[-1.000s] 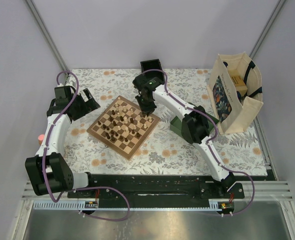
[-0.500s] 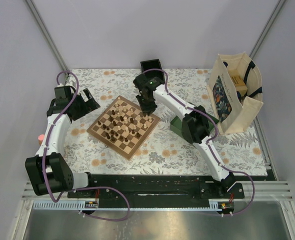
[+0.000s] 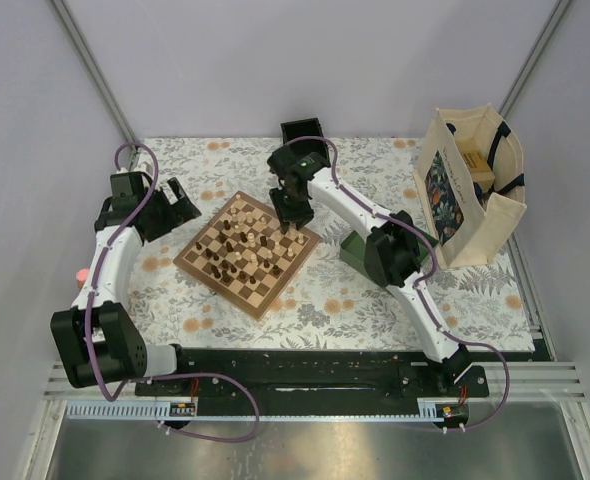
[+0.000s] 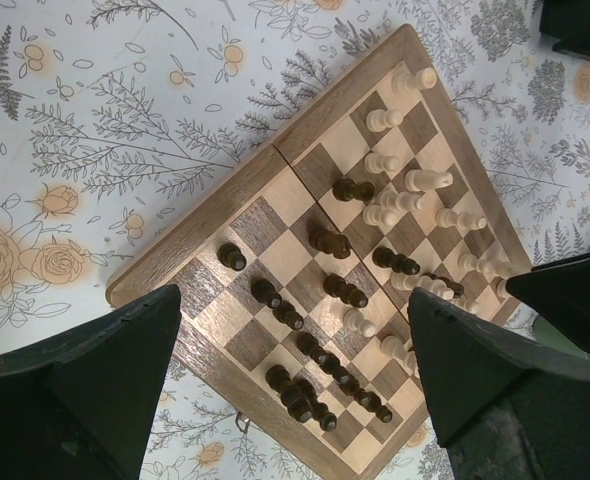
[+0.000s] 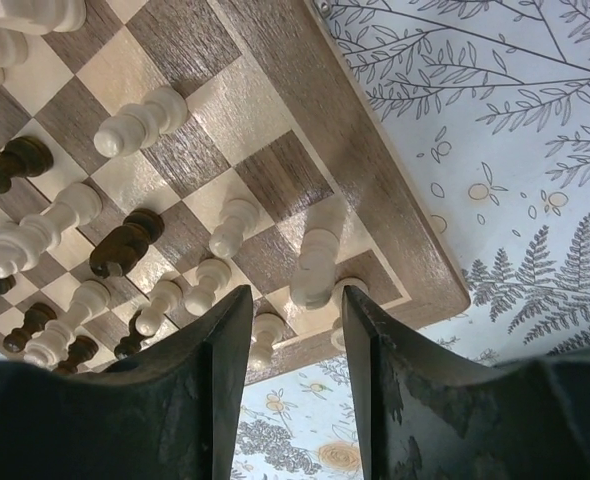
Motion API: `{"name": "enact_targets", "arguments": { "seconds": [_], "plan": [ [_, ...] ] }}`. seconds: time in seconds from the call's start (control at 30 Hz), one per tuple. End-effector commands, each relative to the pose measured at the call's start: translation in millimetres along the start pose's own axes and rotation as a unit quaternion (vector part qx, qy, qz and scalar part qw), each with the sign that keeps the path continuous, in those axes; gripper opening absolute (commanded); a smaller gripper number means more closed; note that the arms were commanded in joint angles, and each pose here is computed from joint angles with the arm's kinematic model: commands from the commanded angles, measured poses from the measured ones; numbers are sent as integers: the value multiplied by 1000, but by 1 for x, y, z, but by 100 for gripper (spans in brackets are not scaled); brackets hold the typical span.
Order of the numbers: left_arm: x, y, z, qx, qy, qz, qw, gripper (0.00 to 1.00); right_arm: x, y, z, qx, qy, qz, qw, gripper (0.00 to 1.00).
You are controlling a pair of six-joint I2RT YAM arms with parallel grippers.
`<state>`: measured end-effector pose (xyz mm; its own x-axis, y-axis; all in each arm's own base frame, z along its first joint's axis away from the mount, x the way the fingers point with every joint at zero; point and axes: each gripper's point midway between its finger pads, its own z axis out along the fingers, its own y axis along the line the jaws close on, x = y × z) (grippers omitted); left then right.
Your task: Set up the chess pieces on the board
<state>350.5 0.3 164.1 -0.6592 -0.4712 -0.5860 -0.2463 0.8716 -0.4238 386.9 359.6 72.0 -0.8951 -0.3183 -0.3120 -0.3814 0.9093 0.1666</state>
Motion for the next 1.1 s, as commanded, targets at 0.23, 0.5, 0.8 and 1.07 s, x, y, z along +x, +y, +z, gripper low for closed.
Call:
{"name": "enact_targets", "arguments": {
  "seconds": [0.23, 0.5, 0.8, 1.07],
  "plan": [
    [-21, 13, 25, -42, 12, -25, 999, 99, 7, -47, -115, 11, -126, 48, 991, 49],
    [-12, 23, 59, -43, 58, -53, 996, 99, 126, -69, -85, -12, -44, 112, 993, 45],
    [9, 36, 80, -51, 91, -62, 993, 99, 167, -137, -54, 55, -14, 170, 984, 43],
    [31, 45, 83, -59, 102, -73, 990, 99, 133, -205, -65, 89, -68, 253, 961, 43]
  ]
}}
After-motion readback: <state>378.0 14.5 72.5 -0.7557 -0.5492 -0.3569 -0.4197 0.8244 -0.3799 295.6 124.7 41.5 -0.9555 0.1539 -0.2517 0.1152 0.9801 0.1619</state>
